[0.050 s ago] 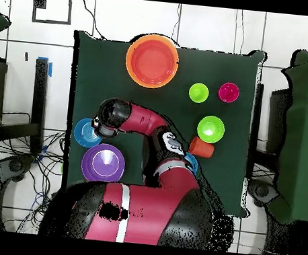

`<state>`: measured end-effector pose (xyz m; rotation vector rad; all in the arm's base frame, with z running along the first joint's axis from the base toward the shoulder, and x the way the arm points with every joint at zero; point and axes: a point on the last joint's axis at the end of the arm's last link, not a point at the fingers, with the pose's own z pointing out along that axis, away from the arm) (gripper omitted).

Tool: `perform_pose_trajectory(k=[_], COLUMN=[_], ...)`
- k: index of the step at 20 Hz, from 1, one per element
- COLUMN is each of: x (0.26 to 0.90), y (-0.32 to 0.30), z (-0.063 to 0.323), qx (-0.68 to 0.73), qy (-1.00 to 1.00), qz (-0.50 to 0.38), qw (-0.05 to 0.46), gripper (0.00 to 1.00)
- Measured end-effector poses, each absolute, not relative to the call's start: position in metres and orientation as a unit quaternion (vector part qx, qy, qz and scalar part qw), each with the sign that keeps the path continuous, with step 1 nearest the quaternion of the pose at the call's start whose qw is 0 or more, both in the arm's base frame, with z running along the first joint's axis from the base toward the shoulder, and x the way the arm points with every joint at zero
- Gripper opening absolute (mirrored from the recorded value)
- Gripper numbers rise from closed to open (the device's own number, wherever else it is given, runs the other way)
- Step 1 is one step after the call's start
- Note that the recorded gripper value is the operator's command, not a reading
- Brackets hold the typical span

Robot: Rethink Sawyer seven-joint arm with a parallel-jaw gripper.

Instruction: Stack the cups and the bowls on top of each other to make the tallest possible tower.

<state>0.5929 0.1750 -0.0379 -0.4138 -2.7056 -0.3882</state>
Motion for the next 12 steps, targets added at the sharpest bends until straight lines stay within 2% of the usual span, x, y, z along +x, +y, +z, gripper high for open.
perform_pose_trajectory(k=[6,7,12], x=[0.574,0.57,0.571], y=[0.178,0.179,0.178], z=[-0.064,-0.069,-0.068], qx=[-0.14,-0.137,-0.134], qy=[-0.961,-0.962,-0.963], qz=[-0.132,-0.13,-0.128], qw=[0.2,0.2,0.196], gripper=[1.0,0.0,0.0])
